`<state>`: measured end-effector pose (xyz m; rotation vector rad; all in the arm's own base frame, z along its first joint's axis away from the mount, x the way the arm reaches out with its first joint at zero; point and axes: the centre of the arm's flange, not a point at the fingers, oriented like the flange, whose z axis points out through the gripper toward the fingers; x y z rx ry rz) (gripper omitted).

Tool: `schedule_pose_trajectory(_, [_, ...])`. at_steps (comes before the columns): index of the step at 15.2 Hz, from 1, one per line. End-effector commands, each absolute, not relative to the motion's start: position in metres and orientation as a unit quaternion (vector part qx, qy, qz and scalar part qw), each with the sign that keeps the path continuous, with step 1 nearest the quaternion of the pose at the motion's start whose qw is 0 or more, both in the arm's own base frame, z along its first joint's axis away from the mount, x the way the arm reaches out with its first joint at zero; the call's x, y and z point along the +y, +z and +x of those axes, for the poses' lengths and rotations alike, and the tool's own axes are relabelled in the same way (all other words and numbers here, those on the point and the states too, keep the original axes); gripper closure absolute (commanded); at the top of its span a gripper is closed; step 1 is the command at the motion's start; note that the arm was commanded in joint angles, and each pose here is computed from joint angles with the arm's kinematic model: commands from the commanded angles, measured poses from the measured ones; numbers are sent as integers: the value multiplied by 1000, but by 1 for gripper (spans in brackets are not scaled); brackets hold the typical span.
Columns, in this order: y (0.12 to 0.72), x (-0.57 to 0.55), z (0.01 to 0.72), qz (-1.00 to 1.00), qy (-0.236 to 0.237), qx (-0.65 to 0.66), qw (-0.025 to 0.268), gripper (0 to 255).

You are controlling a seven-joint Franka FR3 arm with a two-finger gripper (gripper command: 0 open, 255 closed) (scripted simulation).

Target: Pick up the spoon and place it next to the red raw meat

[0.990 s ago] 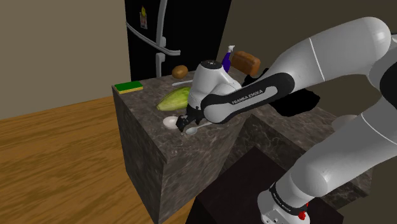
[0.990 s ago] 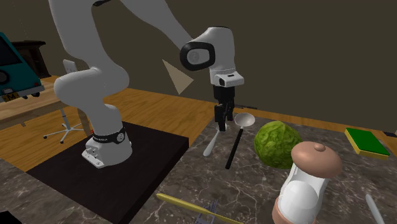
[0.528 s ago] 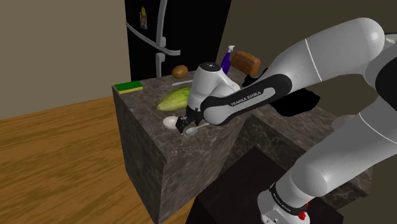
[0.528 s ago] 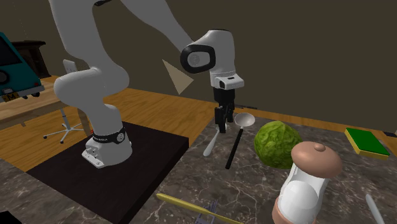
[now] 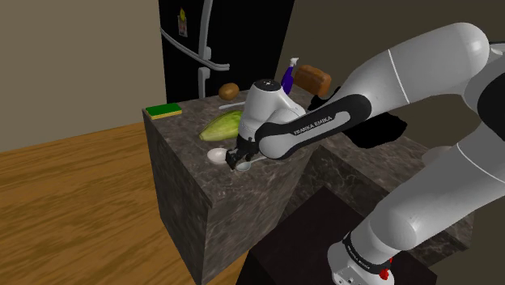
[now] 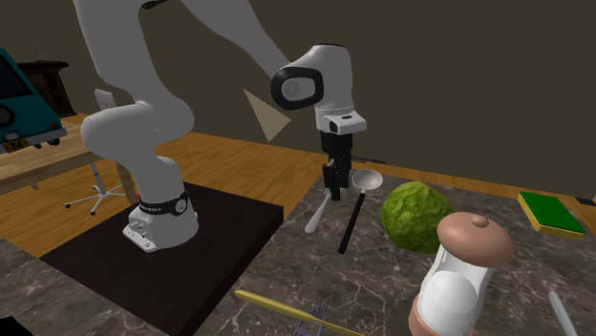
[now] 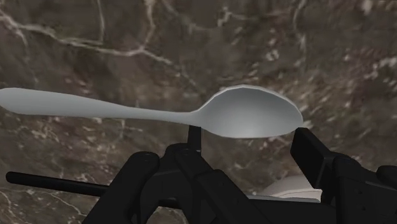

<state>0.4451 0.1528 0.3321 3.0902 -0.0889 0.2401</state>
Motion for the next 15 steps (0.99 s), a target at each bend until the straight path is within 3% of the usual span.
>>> schedule_pose_trajectory(1, [332, 153, 445, 996, 77, -29, 20, 255])
schedule_pose_trajectory(15, [395, 153, 445, 996, 77, -29, 20, 255])
